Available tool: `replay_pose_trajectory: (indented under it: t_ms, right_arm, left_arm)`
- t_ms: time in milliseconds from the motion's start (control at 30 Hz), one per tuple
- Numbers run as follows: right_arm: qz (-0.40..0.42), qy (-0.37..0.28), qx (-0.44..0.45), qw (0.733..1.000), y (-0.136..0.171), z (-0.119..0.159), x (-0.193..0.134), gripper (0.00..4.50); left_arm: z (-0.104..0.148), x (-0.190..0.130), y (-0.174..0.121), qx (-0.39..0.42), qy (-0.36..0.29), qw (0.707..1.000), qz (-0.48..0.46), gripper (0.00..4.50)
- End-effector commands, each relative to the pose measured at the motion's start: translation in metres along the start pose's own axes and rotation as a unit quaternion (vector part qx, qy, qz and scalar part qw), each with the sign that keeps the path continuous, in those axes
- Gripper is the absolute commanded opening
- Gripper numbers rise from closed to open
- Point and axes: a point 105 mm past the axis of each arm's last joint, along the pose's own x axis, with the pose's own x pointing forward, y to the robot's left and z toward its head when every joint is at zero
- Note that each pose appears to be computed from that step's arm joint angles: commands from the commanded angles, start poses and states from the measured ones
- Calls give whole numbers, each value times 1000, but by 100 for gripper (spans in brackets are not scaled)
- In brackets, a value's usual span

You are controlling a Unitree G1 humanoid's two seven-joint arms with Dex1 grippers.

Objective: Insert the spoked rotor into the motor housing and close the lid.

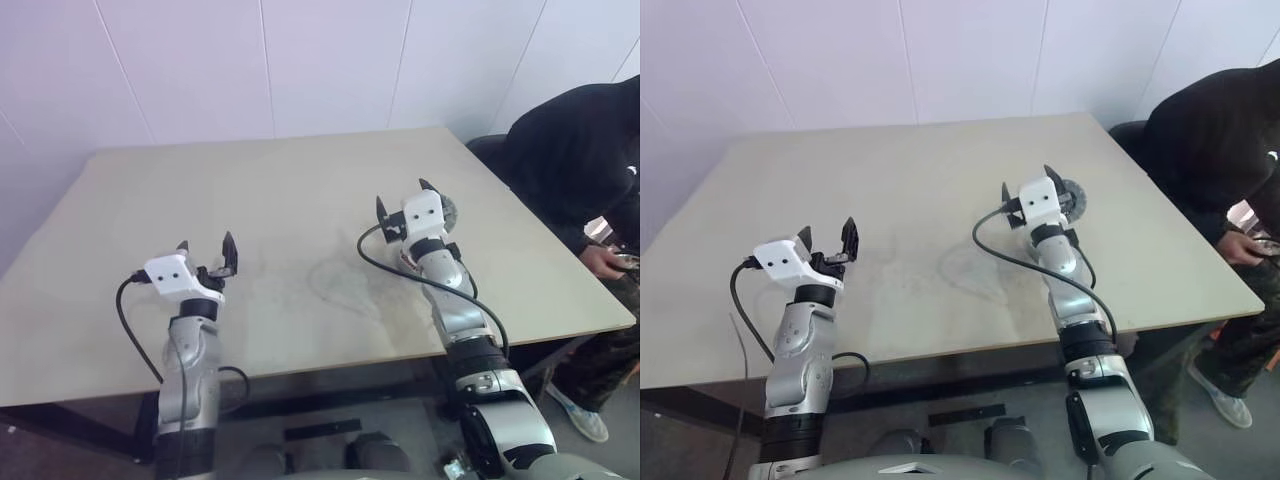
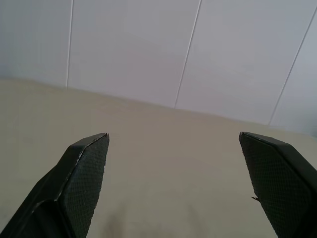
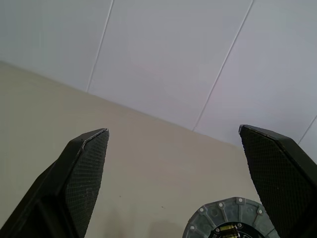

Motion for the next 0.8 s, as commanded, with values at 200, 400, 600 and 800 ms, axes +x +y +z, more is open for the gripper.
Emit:
replay_pose_trajectory:
  t_ms: [200,400,600,800]
  right_arm:
    - [-9,-35,6,999,-1,21,10,444]
    - [-18,-43,7,999,0,24,10,444]
    - [-33,-25,1,999,-6,14,12,444]
    - [-16,52,64,996,-1,-13,12,444]
  left_arm:
    - [24,6,-2,15,-39,999,-9,446]
    - [29,19,-4,16,-47,999,-21,446]
    - [27,23,-7,17,-47,998,-26,446]
    - [27,27,-12,20,-47,998,-40,446]
